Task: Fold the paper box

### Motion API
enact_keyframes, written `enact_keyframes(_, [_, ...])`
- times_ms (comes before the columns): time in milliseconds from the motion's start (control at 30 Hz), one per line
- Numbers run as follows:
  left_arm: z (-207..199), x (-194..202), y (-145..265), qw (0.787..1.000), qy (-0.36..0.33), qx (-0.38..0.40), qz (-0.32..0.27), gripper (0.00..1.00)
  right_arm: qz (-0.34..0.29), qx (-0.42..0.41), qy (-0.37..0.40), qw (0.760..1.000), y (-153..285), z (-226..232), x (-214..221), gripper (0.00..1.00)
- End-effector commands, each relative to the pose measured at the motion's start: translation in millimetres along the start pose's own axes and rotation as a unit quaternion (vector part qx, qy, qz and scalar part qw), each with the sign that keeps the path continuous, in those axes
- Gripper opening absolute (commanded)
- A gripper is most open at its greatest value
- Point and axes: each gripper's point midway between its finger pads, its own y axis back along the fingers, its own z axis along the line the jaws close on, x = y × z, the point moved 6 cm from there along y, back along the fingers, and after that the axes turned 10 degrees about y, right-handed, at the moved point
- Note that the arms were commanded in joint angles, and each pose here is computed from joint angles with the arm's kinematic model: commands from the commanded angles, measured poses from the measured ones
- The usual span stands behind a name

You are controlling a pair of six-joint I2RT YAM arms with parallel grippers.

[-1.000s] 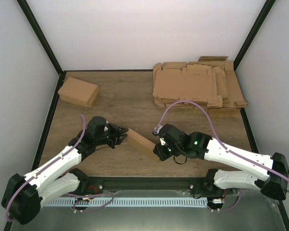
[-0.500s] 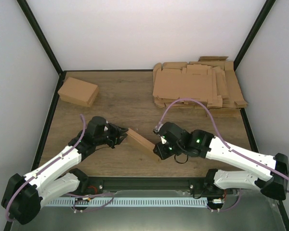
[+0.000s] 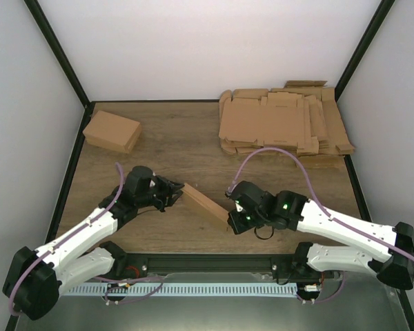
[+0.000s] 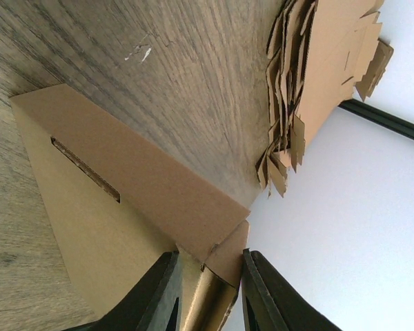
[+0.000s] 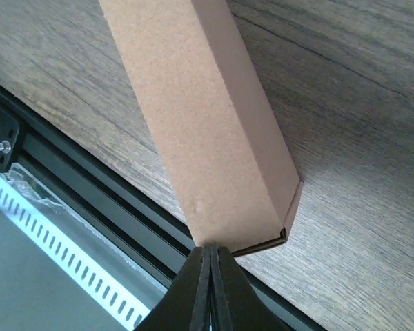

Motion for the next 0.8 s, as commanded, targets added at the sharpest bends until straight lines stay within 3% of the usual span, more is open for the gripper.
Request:
enact_keyframes(0, [23, -10, -4, 0.998, 0.015, -0.055, -0.027, 0.27, 0.034, -0.004, -0.019, 0.999, -17, -6, 21, 0.03])
enact_keyframes(133, [23, -10, -5, 0.998, 0.016, -0.057, -0.027, 0.27, 0.044, 0.02, -0.022, 0.999, -24, -14, 27, 0.03])
enact_keyframes(300, [15, -9, -1, 0.998, 0.001, -0.054, -0.038, 0.28, 0.005, 0.027, -0.01, 1.0, -1, -7, 3, 0.03])
enact_keyframes(500, [-10, -5, 11, 0.995, -0.05, -0.05, -0.065, 0.62, -0.007, 0.034, 0.0, 0.999, 8, -7, -11, 0.04])
enact_keyframes(633, [-27, 1, 22, 0.992, -0.086, -0.052, -0.074, 0.74, -0.009, 0.029, 0.004, 1.0, 7, -6, -15, 0.04])
enact_keyframes(700, [-37, 3, 29, 0.989, -0.11, -0.05, -0.084, 0.72, -0.011, 0.029, 0.005, 1.0, 7, -6, -17, 0.04])
enact_keyframes(767, [-47, 6, 33, 0.985, -0.144, -0.042, -0.086, 0.55, -0.013, 0.028, 0.006, 0.999, 8, -6, -19, 0.04])
